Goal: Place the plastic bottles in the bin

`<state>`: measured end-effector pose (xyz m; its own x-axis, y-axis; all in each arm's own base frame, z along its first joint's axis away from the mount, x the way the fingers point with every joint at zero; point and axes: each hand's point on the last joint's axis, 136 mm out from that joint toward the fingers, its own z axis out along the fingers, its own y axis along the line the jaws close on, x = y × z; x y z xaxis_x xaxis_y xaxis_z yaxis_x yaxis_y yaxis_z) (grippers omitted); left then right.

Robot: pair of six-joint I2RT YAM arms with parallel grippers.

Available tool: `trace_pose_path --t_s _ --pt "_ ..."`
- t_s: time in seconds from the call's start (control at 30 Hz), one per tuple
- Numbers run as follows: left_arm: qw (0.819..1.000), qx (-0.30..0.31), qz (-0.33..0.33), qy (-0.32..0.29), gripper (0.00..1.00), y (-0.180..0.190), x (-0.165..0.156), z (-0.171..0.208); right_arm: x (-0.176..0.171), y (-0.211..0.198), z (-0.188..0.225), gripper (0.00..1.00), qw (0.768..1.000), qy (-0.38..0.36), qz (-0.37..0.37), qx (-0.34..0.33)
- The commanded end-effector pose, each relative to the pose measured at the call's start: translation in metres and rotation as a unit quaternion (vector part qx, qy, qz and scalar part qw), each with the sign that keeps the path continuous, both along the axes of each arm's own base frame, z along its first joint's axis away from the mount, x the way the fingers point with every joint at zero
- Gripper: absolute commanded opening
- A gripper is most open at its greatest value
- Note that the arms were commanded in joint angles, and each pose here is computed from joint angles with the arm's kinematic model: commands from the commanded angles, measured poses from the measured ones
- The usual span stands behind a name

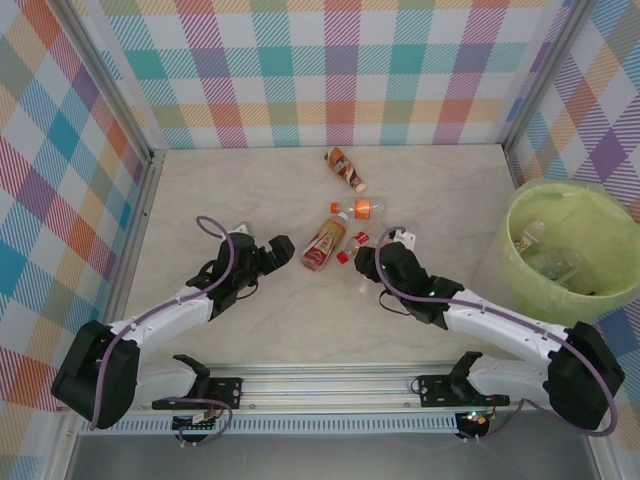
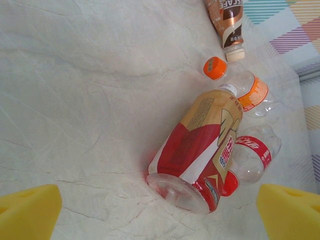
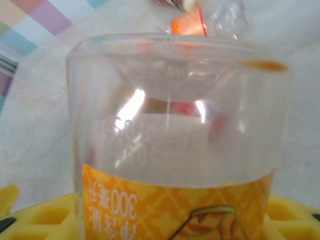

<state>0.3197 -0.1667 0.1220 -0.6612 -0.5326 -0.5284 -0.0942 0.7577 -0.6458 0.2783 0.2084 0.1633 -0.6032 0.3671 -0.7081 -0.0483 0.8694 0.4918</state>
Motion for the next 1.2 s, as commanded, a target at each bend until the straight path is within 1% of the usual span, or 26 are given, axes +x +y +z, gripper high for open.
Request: trace_pose_path --t_s 0.0,0.2,0.3,0.47,0.63,0.73,0.83,0.93,1.1,1.17 --pt "1.0 -0.016 0.004 -0.008 1.0 -0.001 0.006 0.007 0.006 0.002 0.044 0.33 0.996 -0.082 0.019 -0.005" --pt "1.0 -0.017 0.007 -0.007 1.0 0.0 0.005 0.007 0.002 -0.007 0.083 0.33 0.991 -0.126 0.028 -0.029" --pt "1.0 -0.016 0.008 -0.008 1.0 0.001 0.005 0.007 -0.001 -0.011 0.108 0.33 0.986 -0.15 0.041 -0.053" --pt "1.0 -0.019 0.009 -0.008 1.0 0.0 0.006 0.007 -0.001 -0.033 0.159 0.33 0.973 -0.199 0.021 -0.117" --pt "1.0 -0.022 0.008 -0.007 1.0 -0.002 0.007 0.007 0.005 -0.055 0.195 0.33 0.955 -0.237 -0.009 -0.18" --pt "1.0 -0.022 0.008 -0.007 1.0 -0.001 0.007 0.007 0.011 -0.076 0.209 0.33 0.949 -0.237 -0.046 -0.204" --pt "1.0 -0.02 0.011 -0.007 1.0 0.0 0.006 0.006 0.012 -0.092 0.229 0.33 0.941 -0.252 -0.063 -0.217" --pt "1.0 -0.02 0.011 -0.007 1.0 0.0 0.007 0.006 0.011 -0.112 0.255 0.33 0.926 -0.276 -0.084 -0.242" --pt "1.0 -0.02 0.012 -0.007 1.0 0.0 0.008 0.006 0.005 -0.162 0.295 0.35 0.903 -0.29 -0.14 -0.285" --pt "1.0 -0.02 0.011 -0.008 1.0 -0.001 0.008 0.006 0.0 -0.181 0.308 0.35 0.89 -0.295 -0.163 -0.308"
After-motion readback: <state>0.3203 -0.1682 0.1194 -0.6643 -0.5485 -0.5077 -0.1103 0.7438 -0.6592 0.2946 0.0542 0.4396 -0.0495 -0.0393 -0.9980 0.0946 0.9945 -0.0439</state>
